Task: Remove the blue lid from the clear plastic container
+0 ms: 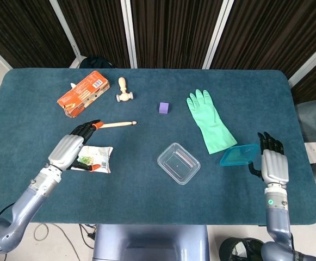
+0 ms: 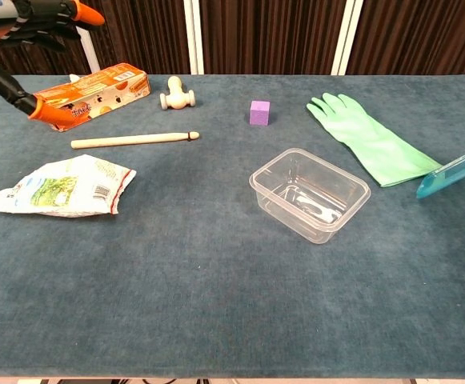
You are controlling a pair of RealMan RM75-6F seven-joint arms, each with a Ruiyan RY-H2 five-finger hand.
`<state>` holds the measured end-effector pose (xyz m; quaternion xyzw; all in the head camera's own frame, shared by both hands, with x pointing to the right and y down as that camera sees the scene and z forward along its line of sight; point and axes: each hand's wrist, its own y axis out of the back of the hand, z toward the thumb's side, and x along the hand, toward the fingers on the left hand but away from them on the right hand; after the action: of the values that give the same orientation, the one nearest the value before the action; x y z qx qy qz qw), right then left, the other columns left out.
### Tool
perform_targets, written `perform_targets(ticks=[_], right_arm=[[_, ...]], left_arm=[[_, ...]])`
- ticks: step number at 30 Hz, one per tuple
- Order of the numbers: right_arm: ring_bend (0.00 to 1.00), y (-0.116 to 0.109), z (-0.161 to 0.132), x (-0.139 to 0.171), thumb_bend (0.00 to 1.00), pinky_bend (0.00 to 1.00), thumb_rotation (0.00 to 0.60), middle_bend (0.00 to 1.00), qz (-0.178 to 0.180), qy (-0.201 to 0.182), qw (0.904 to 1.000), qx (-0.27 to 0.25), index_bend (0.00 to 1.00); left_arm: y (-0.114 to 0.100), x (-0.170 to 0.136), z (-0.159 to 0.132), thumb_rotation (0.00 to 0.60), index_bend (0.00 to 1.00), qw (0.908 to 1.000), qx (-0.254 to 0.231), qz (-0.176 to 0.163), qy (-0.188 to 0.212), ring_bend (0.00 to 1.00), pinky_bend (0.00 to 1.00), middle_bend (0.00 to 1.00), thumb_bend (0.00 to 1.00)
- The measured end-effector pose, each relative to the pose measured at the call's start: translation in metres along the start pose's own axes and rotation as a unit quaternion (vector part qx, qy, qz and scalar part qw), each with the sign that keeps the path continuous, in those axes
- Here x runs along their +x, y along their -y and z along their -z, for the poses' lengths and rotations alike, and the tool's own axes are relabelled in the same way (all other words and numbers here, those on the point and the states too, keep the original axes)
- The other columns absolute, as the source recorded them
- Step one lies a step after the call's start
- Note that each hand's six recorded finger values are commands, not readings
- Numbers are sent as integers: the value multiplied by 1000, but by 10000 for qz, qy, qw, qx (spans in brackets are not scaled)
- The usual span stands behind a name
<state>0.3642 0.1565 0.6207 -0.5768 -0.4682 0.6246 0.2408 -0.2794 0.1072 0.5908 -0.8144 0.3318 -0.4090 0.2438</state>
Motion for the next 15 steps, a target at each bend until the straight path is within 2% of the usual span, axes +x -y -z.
perform_targets(ticks=[6, 13, 15], right_arm=[[0, -11, 12, 15, 431, 0, 600, 0, 126, -73, 9999, 73, 0], [0, -24, 26, 35, 416, 0, 600, 0, 389, -208, 9989, 165, 0], [0, -23, 27, 42, 336, 0, 600, 0, 355, -284, 9988, 199, 0]], left_arm=[[-4, -18, 8, 600, 0, 9999, 76, -138, -67, 0, 60, 0, 2], [1, -55, 25, 600, 0, 9987, 278, -301, -315, 0, 25, 0, 6], [5, -70, 31, 600, 0, 9979, 351, -349, -407, 0, 8, 0, 6]])
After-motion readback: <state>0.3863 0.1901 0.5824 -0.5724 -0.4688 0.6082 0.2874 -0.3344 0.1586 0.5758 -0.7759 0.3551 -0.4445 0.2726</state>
